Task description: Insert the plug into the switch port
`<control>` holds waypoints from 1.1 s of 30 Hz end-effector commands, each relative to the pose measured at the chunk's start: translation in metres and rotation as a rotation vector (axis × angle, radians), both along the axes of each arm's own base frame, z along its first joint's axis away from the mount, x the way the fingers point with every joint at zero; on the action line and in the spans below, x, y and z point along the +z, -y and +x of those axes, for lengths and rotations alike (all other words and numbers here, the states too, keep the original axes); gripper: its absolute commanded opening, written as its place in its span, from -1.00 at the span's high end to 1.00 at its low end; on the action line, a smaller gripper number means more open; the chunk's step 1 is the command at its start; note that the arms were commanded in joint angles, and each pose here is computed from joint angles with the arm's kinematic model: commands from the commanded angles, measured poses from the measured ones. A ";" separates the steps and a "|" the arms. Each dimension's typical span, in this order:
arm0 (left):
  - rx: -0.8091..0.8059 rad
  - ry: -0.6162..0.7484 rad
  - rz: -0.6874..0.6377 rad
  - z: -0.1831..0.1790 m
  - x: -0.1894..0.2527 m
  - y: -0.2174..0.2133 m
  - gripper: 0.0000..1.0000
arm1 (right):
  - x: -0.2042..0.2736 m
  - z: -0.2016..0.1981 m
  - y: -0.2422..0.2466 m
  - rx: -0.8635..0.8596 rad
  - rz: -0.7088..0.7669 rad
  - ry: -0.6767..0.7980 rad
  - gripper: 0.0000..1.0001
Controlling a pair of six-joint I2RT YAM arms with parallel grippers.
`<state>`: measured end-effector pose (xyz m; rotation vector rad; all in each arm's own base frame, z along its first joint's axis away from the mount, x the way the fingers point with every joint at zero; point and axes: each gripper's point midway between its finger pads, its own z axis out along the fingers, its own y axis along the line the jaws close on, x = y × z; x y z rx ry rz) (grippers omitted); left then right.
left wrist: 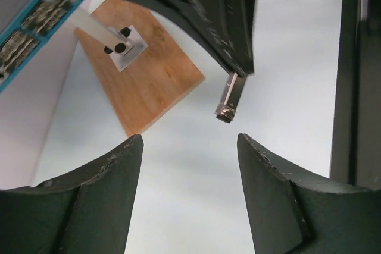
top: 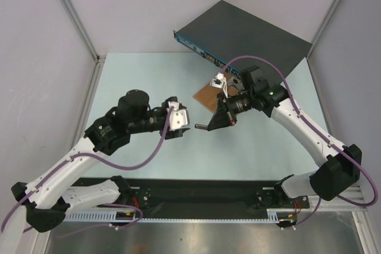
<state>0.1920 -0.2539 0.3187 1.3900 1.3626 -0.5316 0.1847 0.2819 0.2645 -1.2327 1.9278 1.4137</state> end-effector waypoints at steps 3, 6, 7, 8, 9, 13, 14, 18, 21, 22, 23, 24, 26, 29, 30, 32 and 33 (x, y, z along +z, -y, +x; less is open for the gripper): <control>-0.116 0.261 0.123 -0.006 -0.001 0.000 -0.37 | 0.043 -0.024 -0.008 0.072 0.155 -0.268 1.00; -0.170 0.285 0.133 -0.015 -0.001 0.008 -0.36 | 0.046 -0.026 -0.008 0.084 0.167 -0.301 1.00; -0.201 0.297 0.145 -0.020 -0.003 0.013 -0.35 | 0.045 -0.026 -0.008 0.084 0.165 -0.312 1.00; -0.208 0.305 0.163 -0.021 -0.006 0.012 -0.33 | 0.046 -0.026 -0.008 0.086 0.168 -0.314 1.00; -0.217 0.318 0.175 -0.022 -0.008 0.014 -0.33 | 0.043 -0.026 -0.008 0.084 0.164 -0.322 1.00; -0.258 0.345 0.210 -0.024 -0.013 0.020 -0.21 | 0.043 -0.022 -0.010 0.070 0.169 -0.356 1.00; -0.262 0.341 0.214 -0.025 -0.014 0.021 -0.18 | 0.046 -0.020 -0.011 0.066 0.175 -0.359 1.00; -0.251 0.339 0.236 -0.020 -0.016 0.026 -0.08 | 0.045 -0.017 -0.014 0.069 0.175 -0.351 1.00; -0.233 0.323 0.263 -0.015 -0.020 0.027 0.03 | 0.043 -0.017 -0.013 0.065 0.170 -0.344 1.00; -0.232 0.317 0.264 -0.016 -0.021 0.028 0.08 | 0.041 -0.017 -0.013 0.063 0.168 -0.342 1.00; -0.231 0.317 0.262 -0.015 -0.021 0.028 0.10 | 0.040 -0.018 -0.013 0.062 0.162 -0.349 1.00; -0.235 0.317 0.261 -0.016 -0.021 0.029 0.13 | 0.039 -0.017 -0.013 0.058 0.159 -0.350 1.00; -0.236 0.320 0.256 -0.017 -0.020 0.030 0.17 | 0.038 -0.016 -0.013 0.057 0.158 -0.349 1.00; -0.245 0.315 0.258 -0.019 -0.023 0.032 0.19 | 0.037 -0.014 -0.015 0.055 0.156 -0.349 1.00; -0.244 0.318 0.257 -0.019 -0.022 0.032 0.19 | 0.037 -0.015 -0.015 0.058 0.156 -0.350 1.00; -0.244 0.324 0.252 -0.020 -0.021 0.033 0.17 | 0.037 -0.015 -0.016 0.059 0.154 -0.354 1.00; -0.238 0.330 0.248 -0.018 -0.019 0.034 0.17 | 0.037 -0.015 -0.016 0.061 0.154 -0.354 1.00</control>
